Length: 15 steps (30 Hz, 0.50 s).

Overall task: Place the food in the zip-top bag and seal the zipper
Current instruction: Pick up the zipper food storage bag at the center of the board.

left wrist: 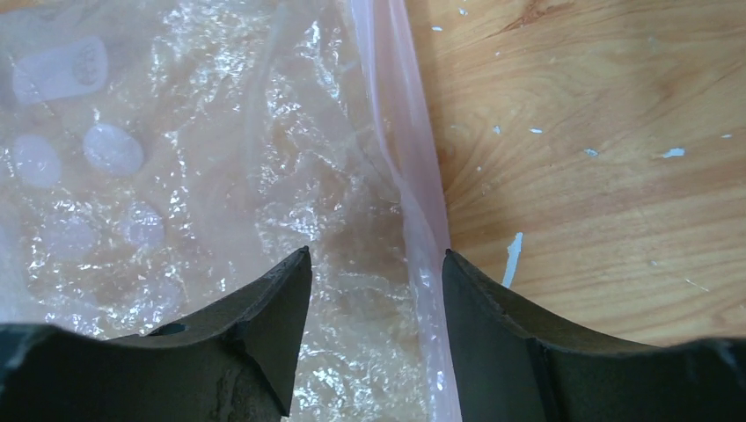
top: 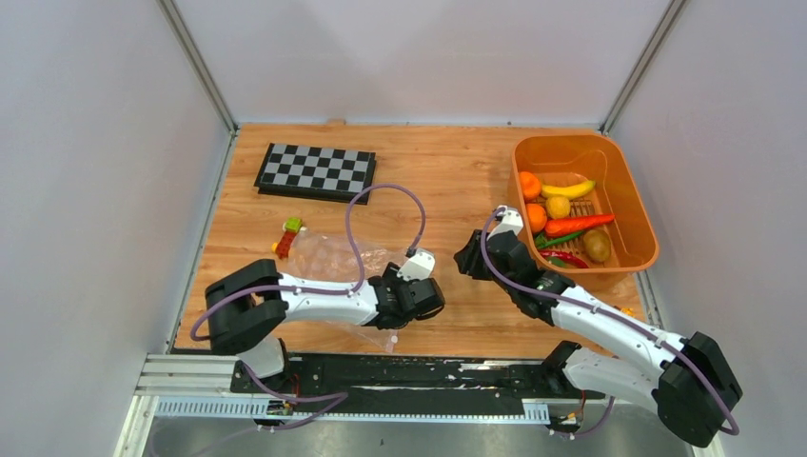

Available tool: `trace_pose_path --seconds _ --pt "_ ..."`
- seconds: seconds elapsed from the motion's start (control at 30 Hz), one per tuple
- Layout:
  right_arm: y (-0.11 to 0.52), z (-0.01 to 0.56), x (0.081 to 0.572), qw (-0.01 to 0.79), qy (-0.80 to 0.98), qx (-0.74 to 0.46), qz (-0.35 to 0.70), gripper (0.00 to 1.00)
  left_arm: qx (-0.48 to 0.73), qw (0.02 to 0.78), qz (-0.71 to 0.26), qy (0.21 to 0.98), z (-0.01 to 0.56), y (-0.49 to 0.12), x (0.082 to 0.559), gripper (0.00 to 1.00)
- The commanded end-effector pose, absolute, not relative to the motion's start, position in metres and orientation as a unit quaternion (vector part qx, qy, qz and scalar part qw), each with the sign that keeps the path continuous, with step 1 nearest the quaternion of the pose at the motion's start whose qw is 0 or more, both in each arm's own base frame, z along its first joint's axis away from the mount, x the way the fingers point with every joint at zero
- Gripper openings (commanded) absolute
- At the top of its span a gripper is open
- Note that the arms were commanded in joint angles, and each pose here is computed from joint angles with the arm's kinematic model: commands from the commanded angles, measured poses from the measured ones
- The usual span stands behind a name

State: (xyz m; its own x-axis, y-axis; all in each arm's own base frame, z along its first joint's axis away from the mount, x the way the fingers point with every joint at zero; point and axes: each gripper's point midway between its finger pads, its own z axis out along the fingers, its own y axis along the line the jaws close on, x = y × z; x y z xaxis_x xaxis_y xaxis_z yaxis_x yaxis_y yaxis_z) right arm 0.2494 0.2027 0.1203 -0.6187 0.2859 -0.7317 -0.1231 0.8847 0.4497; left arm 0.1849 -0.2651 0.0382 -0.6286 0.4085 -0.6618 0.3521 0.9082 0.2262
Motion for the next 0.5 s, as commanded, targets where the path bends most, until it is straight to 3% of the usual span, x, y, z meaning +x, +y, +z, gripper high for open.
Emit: trace_pose_path --seconds 0.0,0.2,0.47 --pt "0.209 0.130 0.257 0.444 0.856 0.057 0.258 0.39 0.195 0.394 0.040 0.897 0.044 -0.279 0.194 0.65" --pt "0.211 0.131 0.257 0.445 0.854 0.055 0.265 0.39 0.197 0.391 0.027 0.899 0.045 -0.287 0.191 0.68" --pt "0.210 0.132 0.256 0.444 0.853 0.052 0.269 0.39 0.193 0.406 0.051 0.892 0.050 -0.274 0.196 0.47"
